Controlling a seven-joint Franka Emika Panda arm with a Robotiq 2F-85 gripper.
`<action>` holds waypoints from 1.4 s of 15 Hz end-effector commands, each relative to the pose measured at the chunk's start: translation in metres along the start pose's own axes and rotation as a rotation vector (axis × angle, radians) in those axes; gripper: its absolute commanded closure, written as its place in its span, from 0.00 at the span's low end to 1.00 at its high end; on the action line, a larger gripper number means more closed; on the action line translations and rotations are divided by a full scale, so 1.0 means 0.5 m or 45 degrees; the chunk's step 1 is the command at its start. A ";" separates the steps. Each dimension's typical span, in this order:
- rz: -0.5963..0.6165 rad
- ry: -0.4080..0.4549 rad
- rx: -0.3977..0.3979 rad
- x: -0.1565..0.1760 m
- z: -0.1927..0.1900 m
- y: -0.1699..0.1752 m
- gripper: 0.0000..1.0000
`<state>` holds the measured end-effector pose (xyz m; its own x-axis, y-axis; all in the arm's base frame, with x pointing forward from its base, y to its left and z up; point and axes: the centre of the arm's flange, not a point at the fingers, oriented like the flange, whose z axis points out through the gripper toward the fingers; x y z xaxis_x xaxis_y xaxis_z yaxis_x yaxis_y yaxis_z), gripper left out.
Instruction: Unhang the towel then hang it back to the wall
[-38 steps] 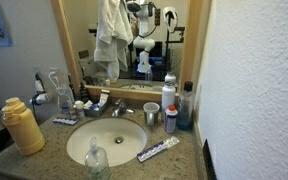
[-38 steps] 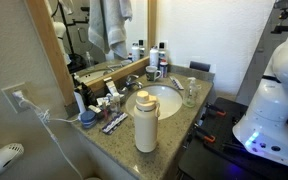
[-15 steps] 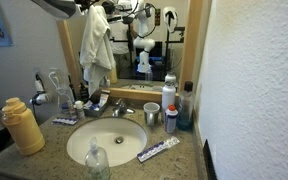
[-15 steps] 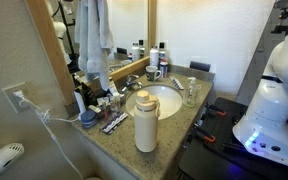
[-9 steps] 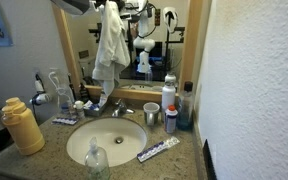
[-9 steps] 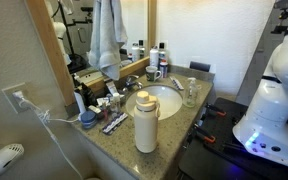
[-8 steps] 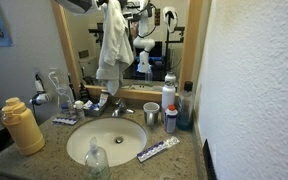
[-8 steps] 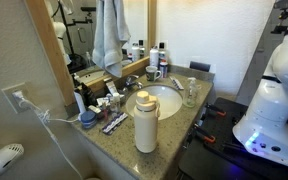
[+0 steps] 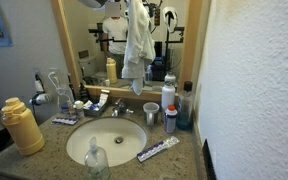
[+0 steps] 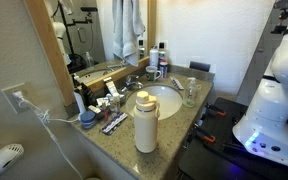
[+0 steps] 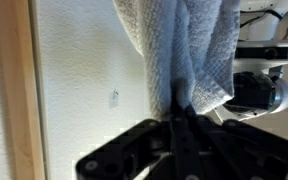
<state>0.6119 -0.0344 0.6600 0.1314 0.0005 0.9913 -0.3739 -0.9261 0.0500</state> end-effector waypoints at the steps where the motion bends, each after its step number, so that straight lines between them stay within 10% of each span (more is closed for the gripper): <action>1: 0.036 0.015 -0.050 -0.010 0.011 0.003 0.99; 21: -0.178 0.052 0.497 -0.007 -0.164 -0.366 0.99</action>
<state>0.6031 0.1555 0.6599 0.1196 0.0785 0.9897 -0.0421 -0.9956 0.0840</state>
